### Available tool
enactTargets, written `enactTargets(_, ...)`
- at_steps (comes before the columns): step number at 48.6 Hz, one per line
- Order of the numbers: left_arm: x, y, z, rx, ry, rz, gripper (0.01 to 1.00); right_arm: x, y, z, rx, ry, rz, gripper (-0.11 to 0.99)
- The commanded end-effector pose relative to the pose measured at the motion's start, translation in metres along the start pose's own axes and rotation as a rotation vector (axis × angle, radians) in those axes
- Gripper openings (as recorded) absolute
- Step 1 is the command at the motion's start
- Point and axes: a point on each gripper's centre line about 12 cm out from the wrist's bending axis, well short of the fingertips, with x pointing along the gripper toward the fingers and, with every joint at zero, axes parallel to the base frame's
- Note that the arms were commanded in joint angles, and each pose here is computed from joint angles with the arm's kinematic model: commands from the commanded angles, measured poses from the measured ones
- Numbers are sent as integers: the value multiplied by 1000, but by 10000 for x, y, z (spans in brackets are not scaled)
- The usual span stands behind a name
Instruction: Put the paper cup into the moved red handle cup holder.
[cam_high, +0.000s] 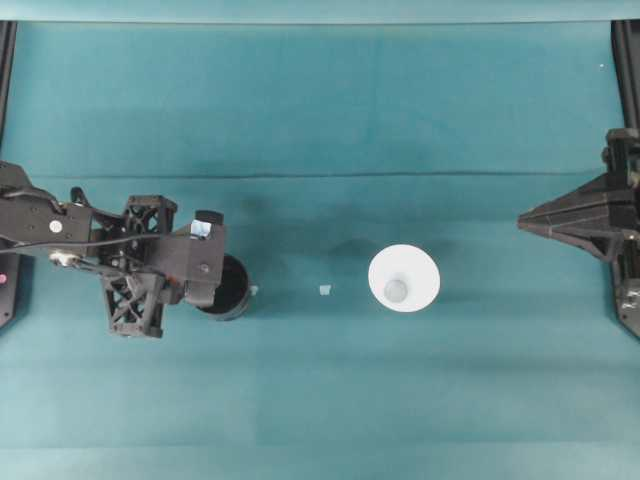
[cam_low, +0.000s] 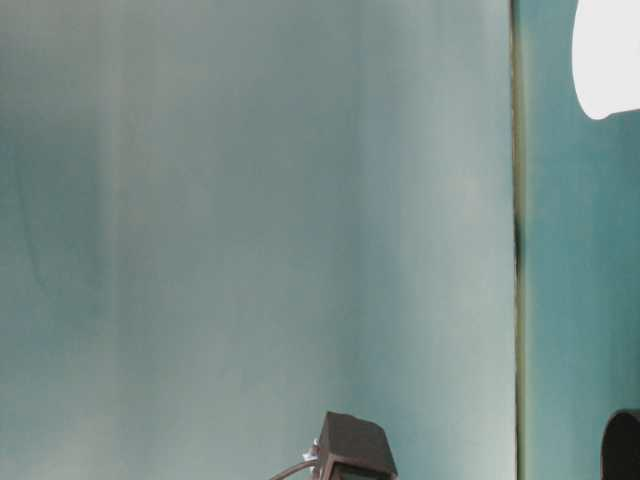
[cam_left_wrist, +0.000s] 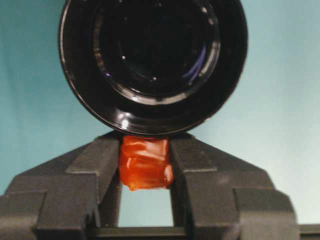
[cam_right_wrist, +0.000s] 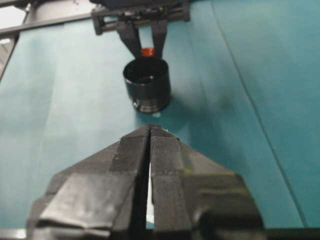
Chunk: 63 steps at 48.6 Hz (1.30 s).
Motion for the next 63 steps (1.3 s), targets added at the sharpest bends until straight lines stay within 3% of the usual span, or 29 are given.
enactTargets(1, -44, 8, 77, 0, -23, 3, 270, 1, 4, 61, 19, -14, -1, -98)
enactTargets(15, -340, 75, 345, -17, -53, 12, 270, 1, 4, 59, 33, -13, -1, -98)
enactTargets(28, -581, 106, 602, -18, -83, 18, 270, 1, 4, 59, 33, -13, -1, -98)
enactTargets(32, -617, 111, 679, -31, -102, 17, 270, 1, 4, 59, 33, -13, -1, -98)
enactTargets(48, -607, 153, 1110, -23, -167, 23, 270, 1, 1, 38, 36, 6, -3, -98)
enactTargets(63, -317, 174, 1281, -18, -124, 20, 269, -5, 1, 33, 33, 10, -4, -98)
